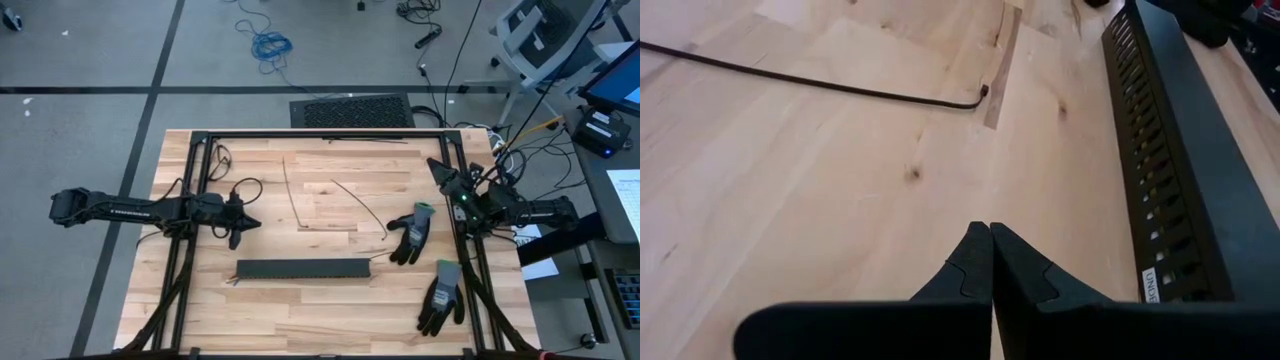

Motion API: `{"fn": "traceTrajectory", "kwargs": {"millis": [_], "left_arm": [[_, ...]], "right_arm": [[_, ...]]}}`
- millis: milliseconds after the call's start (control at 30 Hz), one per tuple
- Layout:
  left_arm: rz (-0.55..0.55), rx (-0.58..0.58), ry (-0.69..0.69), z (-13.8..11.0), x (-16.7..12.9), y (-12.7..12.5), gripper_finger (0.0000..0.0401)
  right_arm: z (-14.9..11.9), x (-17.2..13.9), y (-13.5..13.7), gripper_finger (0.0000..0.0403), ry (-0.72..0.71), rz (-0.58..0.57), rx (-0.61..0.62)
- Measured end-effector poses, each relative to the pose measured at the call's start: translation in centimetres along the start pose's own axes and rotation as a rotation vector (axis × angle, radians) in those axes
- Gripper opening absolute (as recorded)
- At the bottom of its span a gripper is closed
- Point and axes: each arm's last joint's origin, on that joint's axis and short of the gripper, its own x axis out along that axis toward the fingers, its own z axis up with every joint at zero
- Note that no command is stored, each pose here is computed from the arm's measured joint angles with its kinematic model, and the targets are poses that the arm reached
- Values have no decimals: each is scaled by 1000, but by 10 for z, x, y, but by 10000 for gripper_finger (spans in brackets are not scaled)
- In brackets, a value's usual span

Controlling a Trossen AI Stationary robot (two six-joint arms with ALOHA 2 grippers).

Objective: Ziptie cables
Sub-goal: Return to Home Position

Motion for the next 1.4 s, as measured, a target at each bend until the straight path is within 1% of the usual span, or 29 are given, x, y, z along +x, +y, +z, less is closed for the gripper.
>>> {"fn": "traceTrajectory", "kwargs": {"millis": [67,100,133,200,300,333,367,400,533,600,700,767,900,1400], "left_arm": [[1,-1,2,0,0,0,0],[1,-1,2,0,0,0,0],[0,0,1,0,0,0,0],[0,-1,1,0,0,0,0],[0,0,-1,0,0,0,0],[0,0,-1,0,0,0,0],[0,0,-2,0,0,0,0],[0,0,0,0,0,0,0],[0,0,0,0,0,0,0],[0,0,0,0,0,0,0],[0,0,0,0,0,0,0],[0,0,0,0,0,0,0],[0,0,0,0,0,0,0],[0,0,1,0,0,0,0]], "right_arm": [[-1,0,-1,0,-2,1,0],[-3,0,-2,0,4,3,-19],[-6,0,-4,0,36,28,-75],[-18,-2,-7,0,151,148,-215],[-35,-7,-14,0,375,276,-437],[-38,-8,-15,0,426,311,-478],[-39,-9,-14,0,442,352,-495],[-39,-10,-13,0,461,377,-496],[-40,-10,-13,0,479,374,-440],[-40,-11,-12,0,495,408,-459],[-43,-13,-12,0,547,506,-524],[-44,-14,-12,0,574,548,-533],[-44,-14,-11,0,586,543,-500],[-44,-14,-12,0,582,537,-505]]}}
